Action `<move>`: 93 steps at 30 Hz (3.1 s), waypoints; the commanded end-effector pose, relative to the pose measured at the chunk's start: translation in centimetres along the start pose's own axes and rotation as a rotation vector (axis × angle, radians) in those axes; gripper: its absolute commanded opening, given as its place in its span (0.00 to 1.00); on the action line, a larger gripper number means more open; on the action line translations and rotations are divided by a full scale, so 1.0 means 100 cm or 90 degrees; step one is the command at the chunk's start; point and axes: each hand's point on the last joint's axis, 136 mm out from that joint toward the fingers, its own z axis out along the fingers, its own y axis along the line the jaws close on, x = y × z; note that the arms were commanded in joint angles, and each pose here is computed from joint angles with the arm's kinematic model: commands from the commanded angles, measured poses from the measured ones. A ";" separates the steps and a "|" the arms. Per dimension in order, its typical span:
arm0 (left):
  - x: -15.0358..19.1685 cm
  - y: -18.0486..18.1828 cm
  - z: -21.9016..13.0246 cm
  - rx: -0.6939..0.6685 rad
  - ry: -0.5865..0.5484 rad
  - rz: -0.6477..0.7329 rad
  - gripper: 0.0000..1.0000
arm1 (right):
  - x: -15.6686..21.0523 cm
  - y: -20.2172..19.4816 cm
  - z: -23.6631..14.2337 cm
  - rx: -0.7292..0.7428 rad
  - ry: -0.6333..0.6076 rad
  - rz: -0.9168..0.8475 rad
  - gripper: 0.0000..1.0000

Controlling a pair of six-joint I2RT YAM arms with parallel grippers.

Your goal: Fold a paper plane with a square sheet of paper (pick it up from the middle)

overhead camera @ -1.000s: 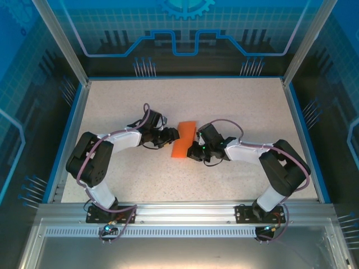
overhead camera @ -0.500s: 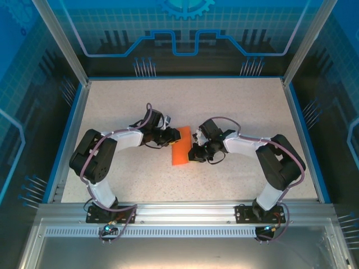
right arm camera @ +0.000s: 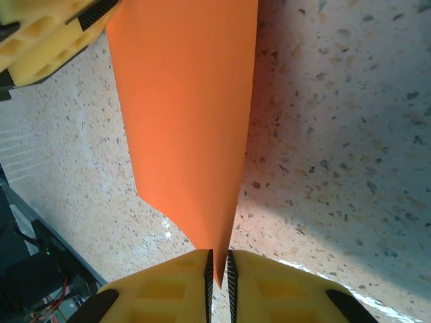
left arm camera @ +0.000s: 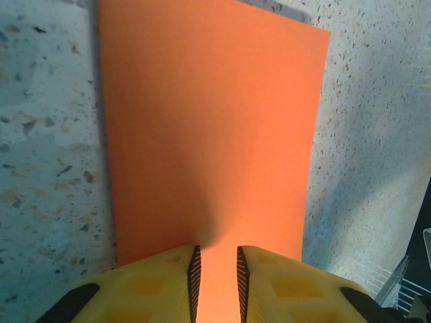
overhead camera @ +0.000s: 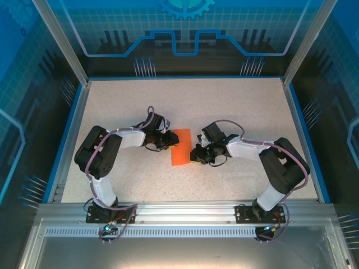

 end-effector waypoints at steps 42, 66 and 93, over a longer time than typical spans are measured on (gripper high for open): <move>-0.023 0.000 -0.011 -0.041 -0.046 0.032 0.32 | -0.041 0.029 0.026 0.006 -0.056 0.041 0.05; -0.007 0.040 0.008 -0.116 -0.003 -0.003 0.19 | -0.063 0.060 0.042 -0.082 -0.080 0.028 0.05; -0.035 0.011 -0.014 -0.108 -0.054 0.037 0.29 | -0.064 0.051 0.052 -0.065 -0.078 0.040 0.05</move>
